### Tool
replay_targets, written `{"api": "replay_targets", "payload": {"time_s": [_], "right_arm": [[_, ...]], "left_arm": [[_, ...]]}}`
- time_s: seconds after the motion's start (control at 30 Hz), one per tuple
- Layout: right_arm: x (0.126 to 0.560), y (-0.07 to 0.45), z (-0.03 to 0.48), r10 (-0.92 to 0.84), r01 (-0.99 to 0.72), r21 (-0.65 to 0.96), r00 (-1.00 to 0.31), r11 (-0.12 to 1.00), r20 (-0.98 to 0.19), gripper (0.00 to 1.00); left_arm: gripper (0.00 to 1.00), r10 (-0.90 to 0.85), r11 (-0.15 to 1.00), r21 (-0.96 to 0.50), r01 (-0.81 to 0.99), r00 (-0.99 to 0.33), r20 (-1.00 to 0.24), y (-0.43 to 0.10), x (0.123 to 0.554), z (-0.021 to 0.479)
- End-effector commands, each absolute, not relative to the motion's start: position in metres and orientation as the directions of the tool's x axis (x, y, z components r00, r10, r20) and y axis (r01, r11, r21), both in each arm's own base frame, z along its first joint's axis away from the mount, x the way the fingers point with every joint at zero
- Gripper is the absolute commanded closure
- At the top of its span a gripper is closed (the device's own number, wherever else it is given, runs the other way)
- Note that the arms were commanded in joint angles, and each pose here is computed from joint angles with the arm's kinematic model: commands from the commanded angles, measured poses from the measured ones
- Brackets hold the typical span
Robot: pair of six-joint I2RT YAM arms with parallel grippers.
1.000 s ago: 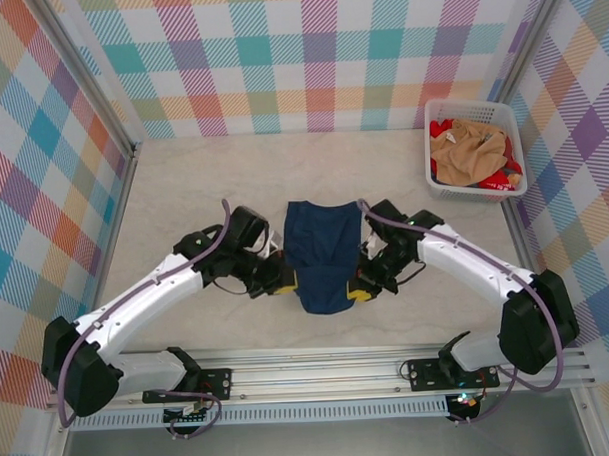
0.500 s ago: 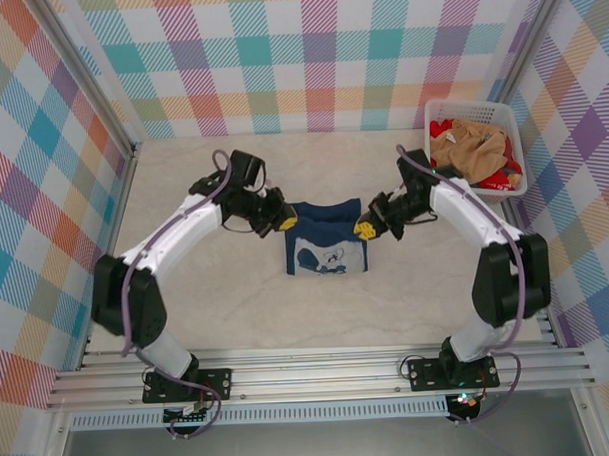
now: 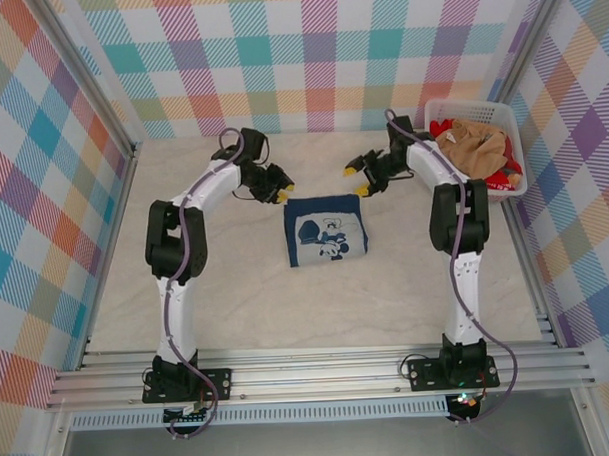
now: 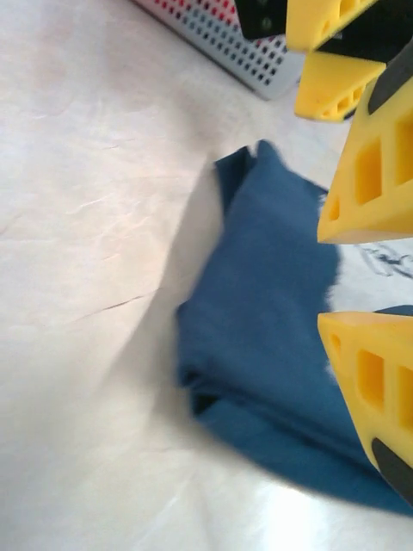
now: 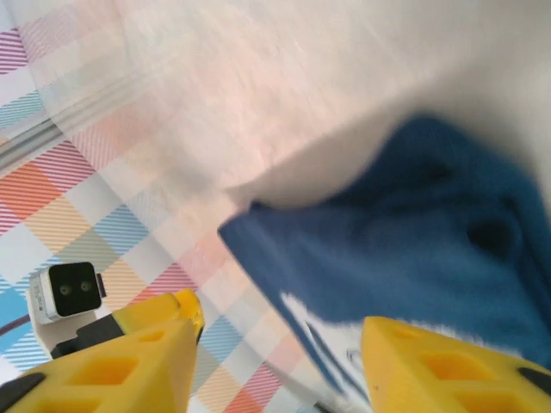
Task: Fold and stack the t-shirts
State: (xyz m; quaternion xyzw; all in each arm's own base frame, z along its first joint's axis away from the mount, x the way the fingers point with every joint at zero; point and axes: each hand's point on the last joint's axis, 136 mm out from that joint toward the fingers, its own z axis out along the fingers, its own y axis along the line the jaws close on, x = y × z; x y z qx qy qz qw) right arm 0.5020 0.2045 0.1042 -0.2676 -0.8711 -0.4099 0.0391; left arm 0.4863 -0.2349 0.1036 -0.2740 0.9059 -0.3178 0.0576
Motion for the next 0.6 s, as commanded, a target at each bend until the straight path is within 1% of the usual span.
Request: {"api": "replay_targets", "payload": {"time_s": [0.0,0.07,0.17,0.2,0.23,0.27,0.33,0.43,0.53,0.57], "right_arm": [[0.504,0.195,0.140,0.386,0.355,0.707,-0.914,0.612,0.125,0.40],[0.490,0.185,0.138,0.391,0.358,0.660,-0.914,0.660,0.105,0.40],[0.463,0.169,0.127,0.408,0.388,0.583,-0.907,0.714,0.104,0.44],[0.454,0.162,0.120,0.420,0.404,0.552,-0.901,0.729,0.105,0.47],[0.446,0.159,0.113,0.426,0.411,0.538,-0.899,0.736,0.104,0.52],[0.442,0.159,0.109,0.428,0.415,0.542,-0.897,0.731,0.110,0.55],[0.436,0.163,0.096,0.417,0.422,0.545,-0.898,0.725,0.141,0.57],[0.429,0.169,0.079,0.392,0.423,0.527,-0.903,0.737,0.177,0.58],[0.421,0.179,0.065,0.365,0.424,0.527,-0.905,0.736,0.217,0.63],[0.419,0.182,0.061,0.358,0.424,0.521,-0.905,0.741,0.228,0.67]], "left_arm": [[0.67,-0.535,0.693,-0.577,-0.433,-0.845,-0.009,-0.221,0.482,0.129],[0.60,-0.539,0.706,-0.566,-0.426,-0.841,-0.040,-0.215,0.473,0.135],[0.59,-0.544,0.697,-0.568,-0.437,-0.839,-0.022,-0.217,0.456,0.132],[0.58,-0.539,0.694,-0.570,-0.439,-0.842,-0.007,-0.222,0.450,0.128],[0.57,-0.523,0.701,-0.563,-0.437,-0.852,0.010,-0.228,0.444,0.122],[0.56,-0.502,0.715,-0.551,-0.431,-0.864,0.024,-0.234,0.438,0.115],[0.55,-0.463,0.752,-0.506,-0.423,-0.885,0.052,-0.239,0.429,0.096],[0.55,-0.433,0.776,-0.476,-0.413,-0.898,0.073,-0.245,0.423,0.075],[0.56,-0.425,0.815,-0.396,-0.423,-0.901,0.086,-0.239,0.411,0.058],[0.56,-0.431,0.820,-0.378,-0.430,-0.898,0.085,-0.237,0.408,0.054]]}}
